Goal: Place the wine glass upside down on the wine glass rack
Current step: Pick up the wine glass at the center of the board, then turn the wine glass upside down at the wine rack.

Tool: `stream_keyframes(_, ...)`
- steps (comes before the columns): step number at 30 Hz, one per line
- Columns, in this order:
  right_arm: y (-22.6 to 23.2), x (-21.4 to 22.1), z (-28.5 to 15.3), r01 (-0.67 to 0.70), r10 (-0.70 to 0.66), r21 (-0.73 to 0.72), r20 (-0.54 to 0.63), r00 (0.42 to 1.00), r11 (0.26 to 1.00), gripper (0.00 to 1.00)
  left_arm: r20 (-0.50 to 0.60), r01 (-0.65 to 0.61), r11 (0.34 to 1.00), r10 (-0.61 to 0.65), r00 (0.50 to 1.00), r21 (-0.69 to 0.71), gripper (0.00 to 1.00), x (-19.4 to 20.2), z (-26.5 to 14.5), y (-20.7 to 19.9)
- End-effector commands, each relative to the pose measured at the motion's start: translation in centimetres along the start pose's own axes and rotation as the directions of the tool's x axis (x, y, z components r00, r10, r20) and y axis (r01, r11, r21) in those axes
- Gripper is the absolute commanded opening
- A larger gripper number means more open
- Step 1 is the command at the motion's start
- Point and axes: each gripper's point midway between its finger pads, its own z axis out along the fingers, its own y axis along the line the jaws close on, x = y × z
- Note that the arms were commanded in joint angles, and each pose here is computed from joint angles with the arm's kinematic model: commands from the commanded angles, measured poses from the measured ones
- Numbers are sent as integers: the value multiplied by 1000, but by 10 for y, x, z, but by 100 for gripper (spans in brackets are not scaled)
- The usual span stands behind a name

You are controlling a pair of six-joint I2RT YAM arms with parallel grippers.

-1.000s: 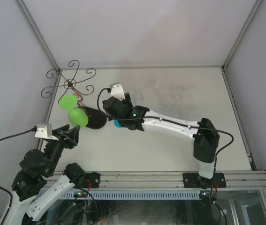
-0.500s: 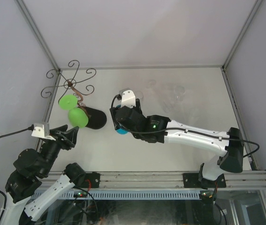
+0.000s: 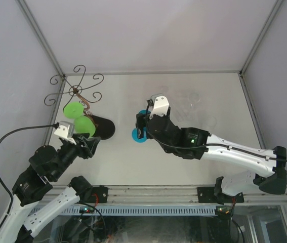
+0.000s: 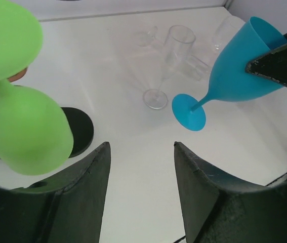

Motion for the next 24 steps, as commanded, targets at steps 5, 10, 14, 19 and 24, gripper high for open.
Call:
stream_keyframes(5, -19, -26, -19, -121, 122, -18, 93, 988, 992, 72, 24, 49, 983, -54, 998, 176, 55, -15, 12, -41)
stream_keyframes(10, -16, -35, -25, -153, 160, -67, 124, 979, 986, 72, 0, 44, 976, -45, 999, 214, 55, -8, 24, -61)
stream_keyframes(14, -11, -43, -31, -181, 197, -112, 145, 970, 977, 72, -25, 48, 971, -43, 999, 235, 56, 5, 42, -79)
stream_keyframes(19, -1, -61, -45, -218, 256, -210, 175, 951, 953, 72, -25, 113, 957, -110, 994, 268, 60, 12, 56, -94)
stream_keyframes(24, 6, -67, -60, -217, 290, -311, 212, 933, 925, 72, -24, 175, 953, -175, 984, 246, 62, 13, 62, -94)
